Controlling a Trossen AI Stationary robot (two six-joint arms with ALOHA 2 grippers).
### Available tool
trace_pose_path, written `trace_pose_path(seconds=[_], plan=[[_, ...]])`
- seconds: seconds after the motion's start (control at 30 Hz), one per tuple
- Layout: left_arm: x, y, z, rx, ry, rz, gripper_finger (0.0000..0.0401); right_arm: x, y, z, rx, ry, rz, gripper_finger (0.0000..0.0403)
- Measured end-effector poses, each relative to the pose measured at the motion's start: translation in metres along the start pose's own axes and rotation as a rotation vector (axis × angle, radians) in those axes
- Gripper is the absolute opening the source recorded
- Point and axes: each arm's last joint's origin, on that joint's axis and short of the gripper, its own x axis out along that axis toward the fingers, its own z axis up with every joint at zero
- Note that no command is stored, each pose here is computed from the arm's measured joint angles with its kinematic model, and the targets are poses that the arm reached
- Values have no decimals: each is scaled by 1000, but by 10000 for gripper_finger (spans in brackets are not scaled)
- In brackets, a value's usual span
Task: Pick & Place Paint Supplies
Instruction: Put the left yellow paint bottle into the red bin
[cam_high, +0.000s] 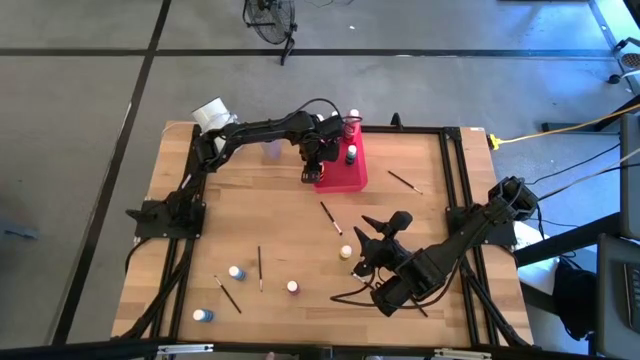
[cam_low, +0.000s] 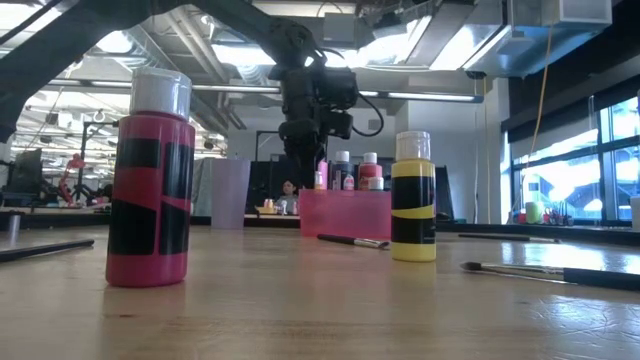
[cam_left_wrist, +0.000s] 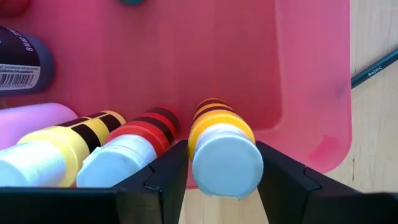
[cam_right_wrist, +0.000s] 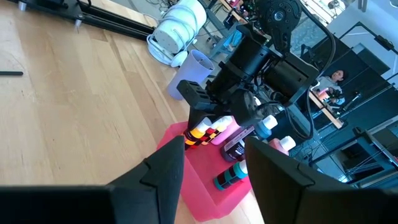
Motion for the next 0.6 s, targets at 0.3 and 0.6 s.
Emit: trace_pose_path(seconds=[0.3, 0.6], plan=[[0, 0, 0, 0, -2, -2, 217, 0, 0, 0, 0, 0, 0, 172], [-5, 0, 3, -5, -14, 5, 218, 0, 0, 0, 0, 1, 0, 171]])
